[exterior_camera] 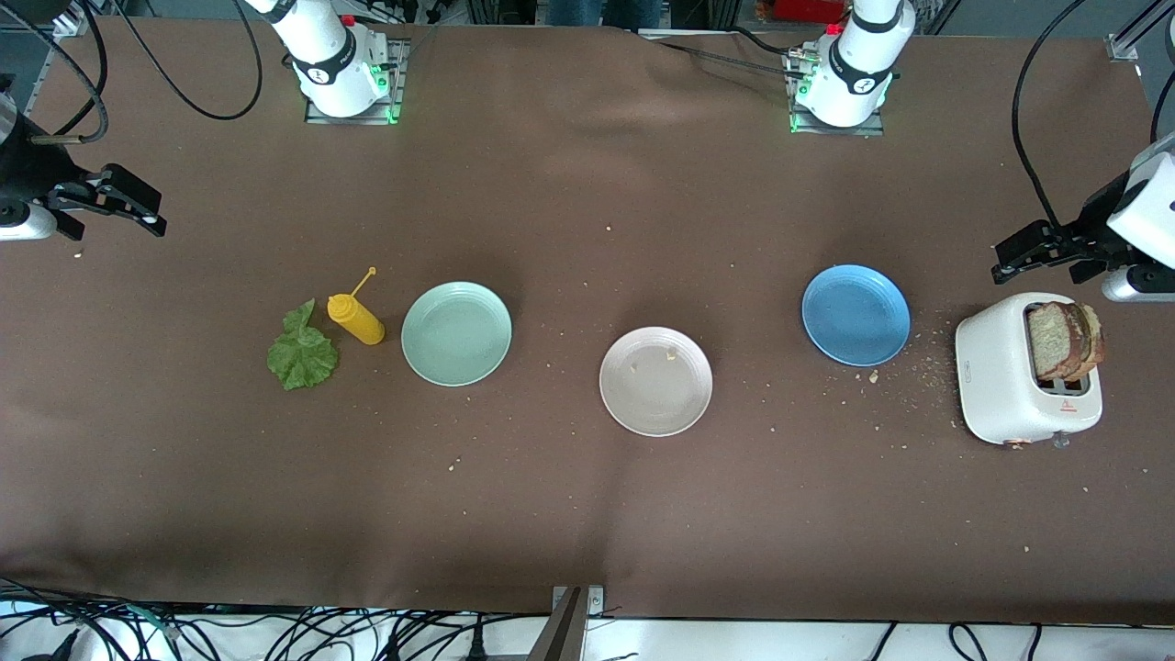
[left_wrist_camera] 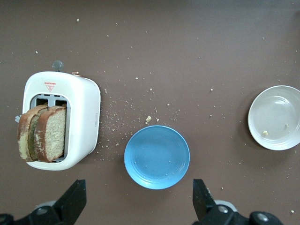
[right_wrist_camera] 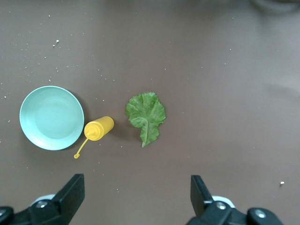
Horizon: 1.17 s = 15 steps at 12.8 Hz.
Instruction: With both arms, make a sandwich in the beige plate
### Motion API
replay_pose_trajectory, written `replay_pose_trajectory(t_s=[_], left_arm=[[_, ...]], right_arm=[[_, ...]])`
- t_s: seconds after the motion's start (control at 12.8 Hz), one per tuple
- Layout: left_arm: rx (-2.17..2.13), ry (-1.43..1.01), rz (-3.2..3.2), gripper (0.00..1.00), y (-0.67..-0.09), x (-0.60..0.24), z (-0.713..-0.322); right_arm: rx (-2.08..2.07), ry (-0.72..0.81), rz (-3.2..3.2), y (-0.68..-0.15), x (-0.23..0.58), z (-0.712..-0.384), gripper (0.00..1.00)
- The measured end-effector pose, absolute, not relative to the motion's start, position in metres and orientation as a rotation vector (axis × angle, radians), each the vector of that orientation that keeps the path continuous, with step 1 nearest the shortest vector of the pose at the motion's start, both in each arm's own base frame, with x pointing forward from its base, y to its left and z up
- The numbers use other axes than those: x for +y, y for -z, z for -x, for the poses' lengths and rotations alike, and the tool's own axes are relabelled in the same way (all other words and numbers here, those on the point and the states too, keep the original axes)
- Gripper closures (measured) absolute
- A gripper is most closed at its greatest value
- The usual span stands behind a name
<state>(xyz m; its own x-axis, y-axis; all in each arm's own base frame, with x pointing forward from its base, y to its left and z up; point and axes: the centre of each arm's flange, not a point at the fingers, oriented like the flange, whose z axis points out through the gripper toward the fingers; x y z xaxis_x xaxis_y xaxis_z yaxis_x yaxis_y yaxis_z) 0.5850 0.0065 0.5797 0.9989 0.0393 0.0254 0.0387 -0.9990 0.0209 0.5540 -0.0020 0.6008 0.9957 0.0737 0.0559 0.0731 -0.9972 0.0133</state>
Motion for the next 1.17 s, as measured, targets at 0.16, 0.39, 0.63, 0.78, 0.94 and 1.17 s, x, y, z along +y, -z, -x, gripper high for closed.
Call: replay_pose_trajectory(t_s=[0.16, 0.39, 0.63, 0.78, 0.94, 1.17], left_arm=[[0.062, -0.04, -3.12, 0.0, -0.5795, 0.0069, -0.5849], [0.06, -0.036, -3.12, 0.0, -0.5784, 0.0066, -0.5848], [0.06, -0.036, -3.12, 0.0, -0.5784, 0.0066, -0.5848], [0.061, -0.035, -3.12, 0.0, -0.578, 0.0066, -0.5848], [0.061, -0.033, -3.12, 0.0, -0.5775, 0.0066, -0.5847], [0.056, -0.022, -3.12, 0.0, -0.5739, 0.0051, -0.5844]], right_arm=[[0.115, -0.085, -3.127, -0.5996, -0.002, -0.5558, 0.0], [0.116, -0.084, -3.127, -0.5994, -0.0018, -0.5558, 0.0], [0.116, -0.084, -3.127, -0.5994, -0.0018, -0.5558, 0.0], [0.116, -0.077, -3.128, -0.5991, -0.0018, -0.5553, 0.0], [0.116, -0.044, -3.129, -0.5979, -0.0018, -0.553, 0.0], [0.115, 0.011, -3.131, -0.5962, -0.0018, -0.5492, 0.0]])
